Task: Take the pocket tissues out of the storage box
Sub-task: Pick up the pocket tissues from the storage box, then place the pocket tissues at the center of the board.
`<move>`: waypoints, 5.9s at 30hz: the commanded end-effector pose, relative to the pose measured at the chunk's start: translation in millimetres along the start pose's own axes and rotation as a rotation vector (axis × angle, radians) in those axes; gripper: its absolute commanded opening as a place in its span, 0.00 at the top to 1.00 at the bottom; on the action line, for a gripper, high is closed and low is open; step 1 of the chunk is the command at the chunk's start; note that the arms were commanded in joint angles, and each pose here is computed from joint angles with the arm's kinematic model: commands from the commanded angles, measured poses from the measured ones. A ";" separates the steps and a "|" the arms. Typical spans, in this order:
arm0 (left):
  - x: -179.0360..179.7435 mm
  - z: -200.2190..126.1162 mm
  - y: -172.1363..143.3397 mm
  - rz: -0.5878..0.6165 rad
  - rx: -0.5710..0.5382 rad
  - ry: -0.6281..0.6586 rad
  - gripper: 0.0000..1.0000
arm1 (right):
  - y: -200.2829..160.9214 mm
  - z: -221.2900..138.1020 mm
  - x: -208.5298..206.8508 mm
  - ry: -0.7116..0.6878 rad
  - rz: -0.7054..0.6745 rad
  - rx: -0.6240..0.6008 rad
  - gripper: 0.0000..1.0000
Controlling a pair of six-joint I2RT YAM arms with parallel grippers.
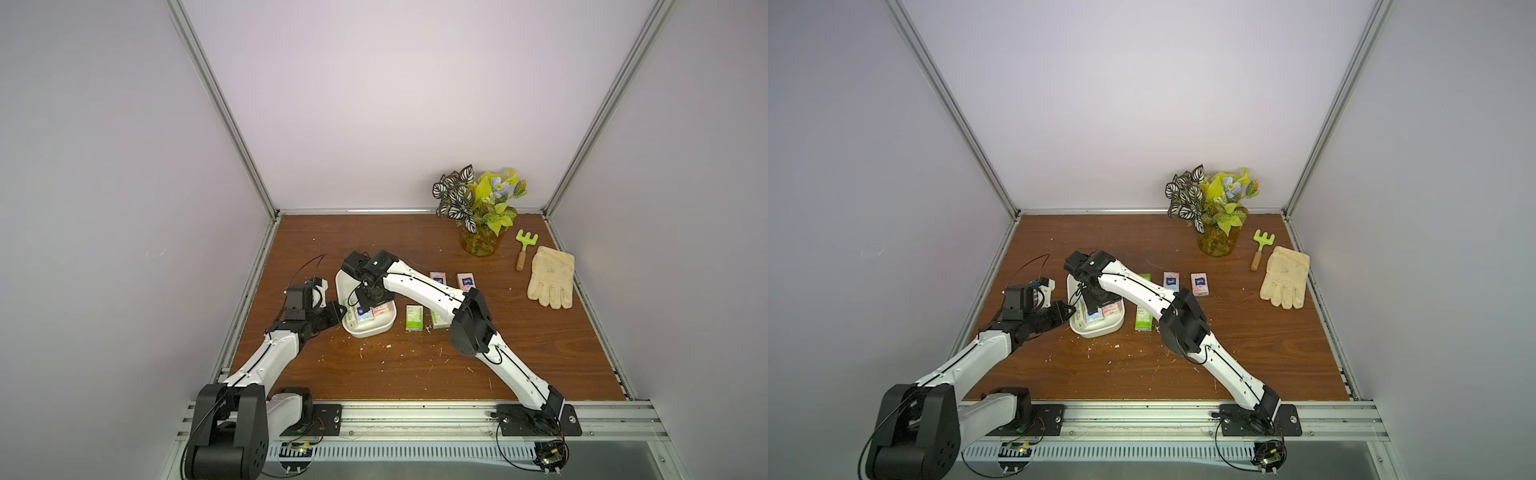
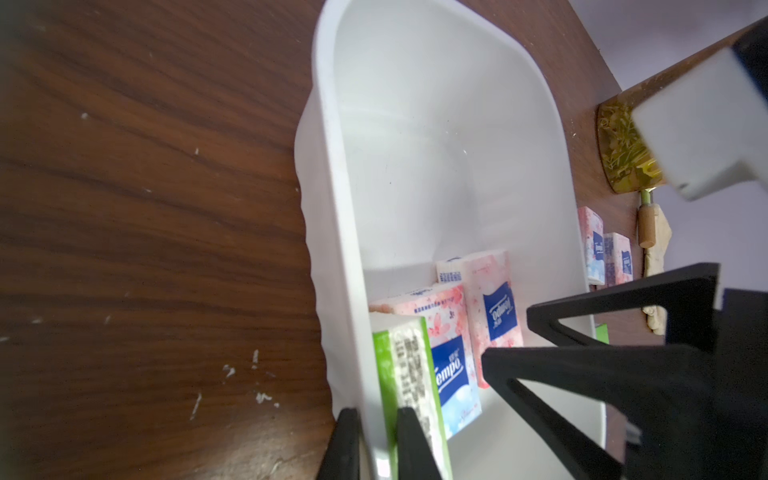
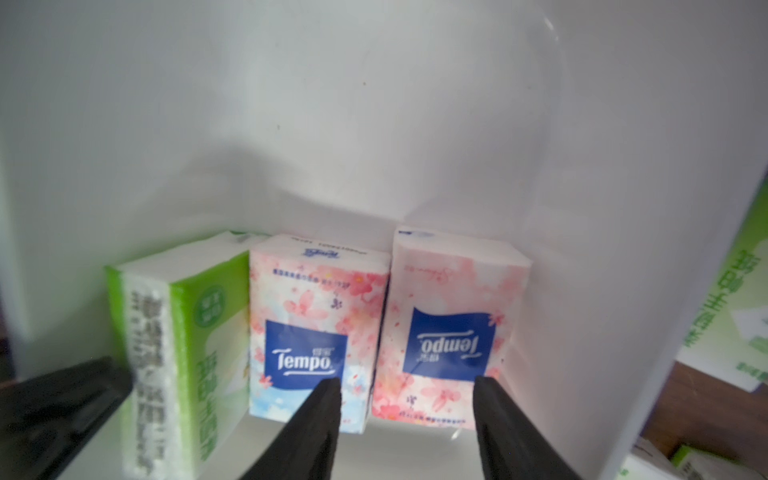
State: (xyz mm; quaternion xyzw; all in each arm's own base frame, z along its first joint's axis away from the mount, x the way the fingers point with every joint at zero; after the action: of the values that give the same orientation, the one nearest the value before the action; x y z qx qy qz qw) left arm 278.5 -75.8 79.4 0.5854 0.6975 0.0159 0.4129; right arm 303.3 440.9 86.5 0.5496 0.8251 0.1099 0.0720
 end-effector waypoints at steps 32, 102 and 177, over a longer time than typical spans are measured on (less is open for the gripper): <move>13.5 4.4 -8.5 -0.026 0.050 0.053 0.88 | -35.1 57.7 -28.3 -0.145 -0.009 0.175 0.35; 2.9 7.1 -6.1 0.010 0.049 0.048 0.94 | 1.8 7.4 -36.5 -0.122 0.013 0.029 0.55; -80.4 -81.7 79.7 0.245 -0.343 -0.114 0.01 | -140.1 -15.7 -273.6 -0.159 0.238 0.067 0.54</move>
State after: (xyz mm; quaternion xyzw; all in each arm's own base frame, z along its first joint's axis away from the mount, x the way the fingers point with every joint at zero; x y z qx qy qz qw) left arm 291.2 -81.3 217.8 0.5901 0.5815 0.1479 0.5401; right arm 275.1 132.0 65.7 0.6549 0.7476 0.0341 0.1055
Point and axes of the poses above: each gripper's point midway between its finger pads, its own z axis out along the fingers, its own x axis along the line the jaws close on, y = z × x, the point moved 1 cm from there along -z, back along the fingers, and after that the axes turned 4 degrees about z, right-handed, at the moved point
